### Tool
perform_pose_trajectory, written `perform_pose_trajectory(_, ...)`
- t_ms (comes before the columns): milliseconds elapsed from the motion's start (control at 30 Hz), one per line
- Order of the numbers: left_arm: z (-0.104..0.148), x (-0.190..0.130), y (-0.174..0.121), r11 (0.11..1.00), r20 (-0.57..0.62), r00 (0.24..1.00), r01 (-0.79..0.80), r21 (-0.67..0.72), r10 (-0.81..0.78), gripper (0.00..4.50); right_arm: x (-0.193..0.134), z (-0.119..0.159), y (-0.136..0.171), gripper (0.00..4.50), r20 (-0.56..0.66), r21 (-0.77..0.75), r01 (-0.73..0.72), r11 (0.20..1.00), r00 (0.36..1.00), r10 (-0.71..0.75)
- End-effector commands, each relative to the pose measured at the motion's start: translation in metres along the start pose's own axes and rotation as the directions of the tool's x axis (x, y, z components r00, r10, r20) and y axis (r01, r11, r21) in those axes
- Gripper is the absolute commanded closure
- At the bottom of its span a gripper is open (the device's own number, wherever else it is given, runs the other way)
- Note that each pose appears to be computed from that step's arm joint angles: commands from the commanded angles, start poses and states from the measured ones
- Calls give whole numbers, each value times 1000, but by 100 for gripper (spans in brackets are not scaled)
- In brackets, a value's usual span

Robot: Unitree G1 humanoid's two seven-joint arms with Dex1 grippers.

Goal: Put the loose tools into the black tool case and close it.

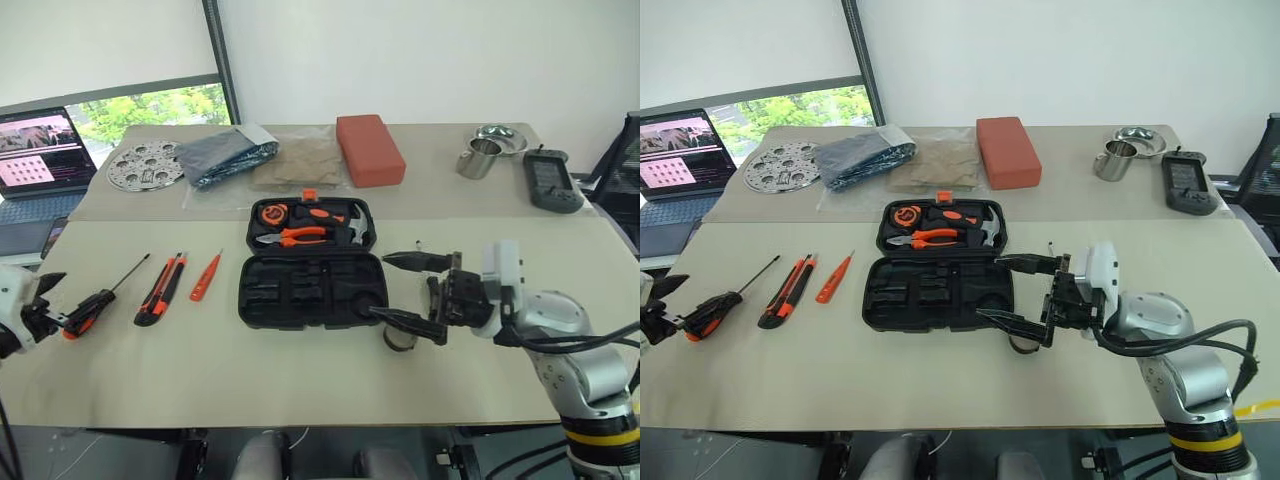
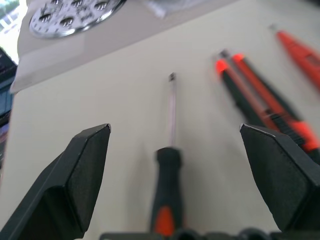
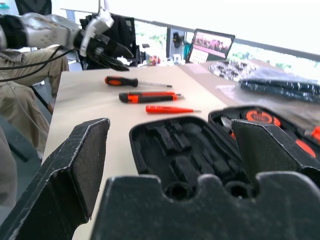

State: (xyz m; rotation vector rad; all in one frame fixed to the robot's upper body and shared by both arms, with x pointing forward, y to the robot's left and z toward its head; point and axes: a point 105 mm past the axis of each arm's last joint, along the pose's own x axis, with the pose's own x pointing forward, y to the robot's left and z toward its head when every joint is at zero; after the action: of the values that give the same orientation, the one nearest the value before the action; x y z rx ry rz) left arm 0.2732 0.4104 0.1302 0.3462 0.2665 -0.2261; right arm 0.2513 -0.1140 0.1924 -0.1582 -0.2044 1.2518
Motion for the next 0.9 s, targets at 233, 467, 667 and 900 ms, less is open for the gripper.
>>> perform_pose_trajectory(233, -18, 1, 27, 999, -117, 992, -40, 20, 42, 5, -1, 9, 2, 0, 23, -43, 23, 999, 999, -22)
perform_pose_trajectory(467, -35, 13, 19, 1000, -220, 975, -3, -29, -3, 5, -2, 8, 4, 0, 21, -46, 23, 999, 1000, -22)
perform_pose_trajectory(667, -53, 22, 8, 993, -295, 955, -7, -114, -27, 5, -1, 11, 5, 0, 20, -53, 21, 998, 1000, -20)
perform_pose_trajectory(900, -68, 28, -12, 973, -318, 941, 46, -226, -119, 59, -1, 15, 3, 0, 16, -61, 23, 998, 1000, -22)
